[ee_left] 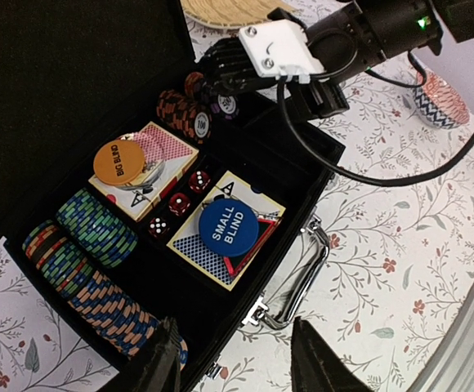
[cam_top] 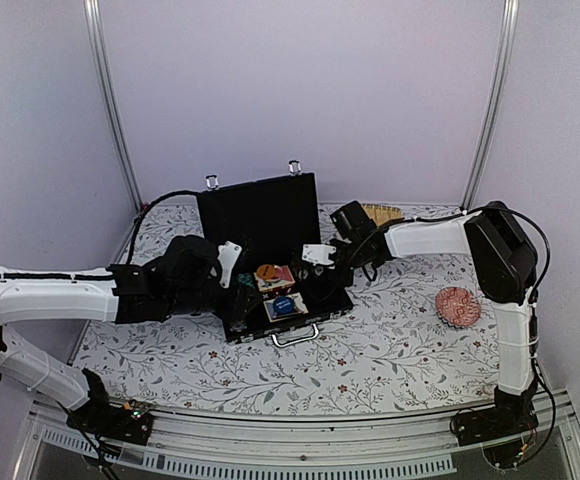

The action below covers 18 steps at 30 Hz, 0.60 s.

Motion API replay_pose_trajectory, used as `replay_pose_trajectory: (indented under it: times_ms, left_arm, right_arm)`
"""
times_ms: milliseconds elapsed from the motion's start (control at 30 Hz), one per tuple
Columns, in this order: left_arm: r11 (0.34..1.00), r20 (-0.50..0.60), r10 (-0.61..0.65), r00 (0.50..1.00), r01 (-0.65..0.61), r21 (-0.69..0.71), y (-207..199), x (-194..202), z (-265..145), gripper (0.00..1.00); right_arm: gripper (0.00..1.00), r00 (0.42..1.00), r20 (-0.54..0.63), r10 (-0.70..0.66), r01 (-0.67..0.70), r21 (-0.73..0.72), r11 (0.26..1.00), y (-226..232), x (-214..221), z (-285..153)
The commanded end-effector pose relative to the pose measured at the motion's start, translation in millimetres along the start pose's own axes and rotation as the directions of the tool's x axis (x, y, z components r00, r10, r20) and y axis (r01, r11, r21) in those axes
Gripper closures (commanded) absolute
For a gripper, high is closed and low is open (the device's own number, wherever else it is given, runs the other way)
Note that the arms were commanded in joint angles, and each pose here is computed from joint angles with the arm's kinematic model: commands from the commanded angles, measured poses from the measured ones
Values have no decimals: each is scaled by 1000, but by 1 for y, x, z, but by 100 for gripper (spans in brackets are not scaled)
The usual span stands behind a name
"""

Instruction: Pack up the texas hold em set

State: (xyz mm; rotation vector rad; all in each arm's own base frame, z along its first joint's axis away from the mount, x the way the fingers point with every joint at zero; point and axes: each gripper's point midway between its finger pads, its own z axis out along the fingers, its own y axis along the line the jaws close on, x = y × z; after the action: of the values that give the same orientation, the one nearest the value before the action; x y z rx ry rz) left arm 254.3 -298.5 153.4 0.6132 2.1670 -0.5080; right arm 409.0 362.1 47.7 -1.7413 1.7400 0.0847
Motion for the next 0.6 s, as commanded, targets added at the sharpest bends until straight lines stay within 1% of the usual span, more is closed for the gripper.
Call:
replay_pose_trajectory:
  times_ms: [0,100,200,300,567]
  left_arm:
    - [1000,35,-17,999,18,-14,8,-6,-5,53]
    - [1000,40,-21,999,22,-21,10,-6,-6,53]
    - [999,47,-28,998,29,-27,12,-8,-8,53]
    - [999,50,-32,998,34,-29,14,-8,-8,53]
    - [999,49,-32,998,34,-29,15,-9,-9,53]
  right_arm:
    - [56,998,59,28,-28,-6,1000,-12,-19,-16]
    - [77,998,54,34,-33,-20,999,-11,-17,-13]
    - [91,998,42,38,-37,-29,999,-9,-13,-8]
    - [94,999,31,40,-38,-34,999,-9,-11,-4]
    - [95,999,-23,39,-40,-43,998,-7,1,13]
